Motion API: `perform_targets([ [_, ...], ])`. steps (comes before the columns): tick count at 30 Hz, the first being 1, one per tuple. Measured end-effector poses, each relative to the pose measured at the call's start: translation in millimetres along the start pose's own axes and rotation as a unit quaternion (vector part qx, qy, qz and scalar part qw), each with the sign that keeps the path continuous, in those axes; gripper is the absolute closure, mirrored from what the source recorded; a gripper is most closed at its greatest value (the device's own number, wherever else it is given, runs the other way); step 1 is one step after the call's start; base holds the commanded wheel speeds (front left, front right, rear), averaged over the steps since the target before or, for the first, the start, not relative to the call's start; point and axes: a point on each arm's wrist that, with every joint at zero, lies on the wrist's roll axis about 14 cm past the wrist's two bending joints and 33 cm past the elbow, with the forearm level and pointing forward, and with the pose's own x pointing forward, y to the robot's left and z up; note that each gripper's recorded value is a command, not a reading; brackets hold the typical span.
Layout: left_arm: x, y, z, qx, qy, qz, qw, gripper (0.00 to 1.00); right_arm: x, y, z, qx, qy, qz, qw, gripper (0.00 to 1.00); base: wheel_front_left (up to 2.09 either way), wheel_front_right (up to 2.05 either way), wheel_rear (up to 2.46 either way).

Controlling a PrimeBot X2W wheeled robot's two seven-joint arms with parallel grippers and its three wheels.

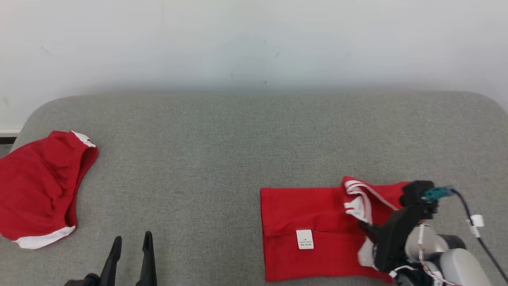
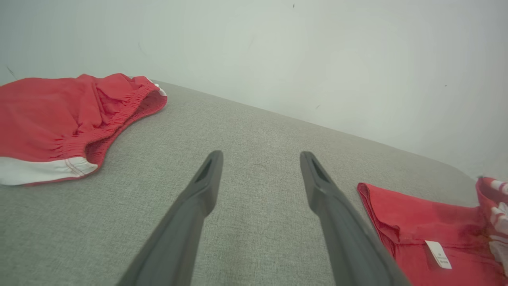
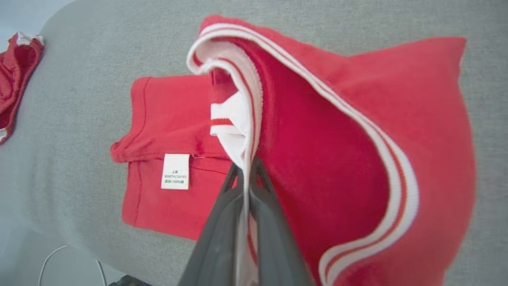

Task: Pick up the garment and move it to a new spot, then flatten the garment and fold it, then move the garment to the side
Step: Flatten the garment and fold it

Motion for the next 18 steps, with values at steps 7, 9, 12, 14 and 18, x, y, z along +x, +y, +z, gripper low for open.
perform_targets([
  [7,-5,3,1,-0.001,-0.001,0.006,1.0,0.0,18,56,3,-0.026,0.006,0.067,0.997,1.0,0.0,0.0,0.0],
  [9,-6,4,0,-0.004,0.001,0.008,1.0,0.0,25,66,6,-0.029,0.004,0.077,0.997,1.0,0.0,0.0,0.0],
  [12,-7,7,-1,-0.004,0.003,0.011,1.0,0.0,36,75,7,-0.033,0.009,0.086,0.996,1.0,0.0,0.0,0.0],
  [14,-7,8,-1,-0.005,0.003,0.013,1.0,0.0,43,81,3,-0.04,0.021,0.091,0.995,1.0,0.0,0.0,0.0],
  [18,-6,13,0,-0.007,0.001,0.021,1.0,0.0,57,89,-4,-0.051,0.038,0.098,0.993,1.0,0.0,0.0,0.0],
])
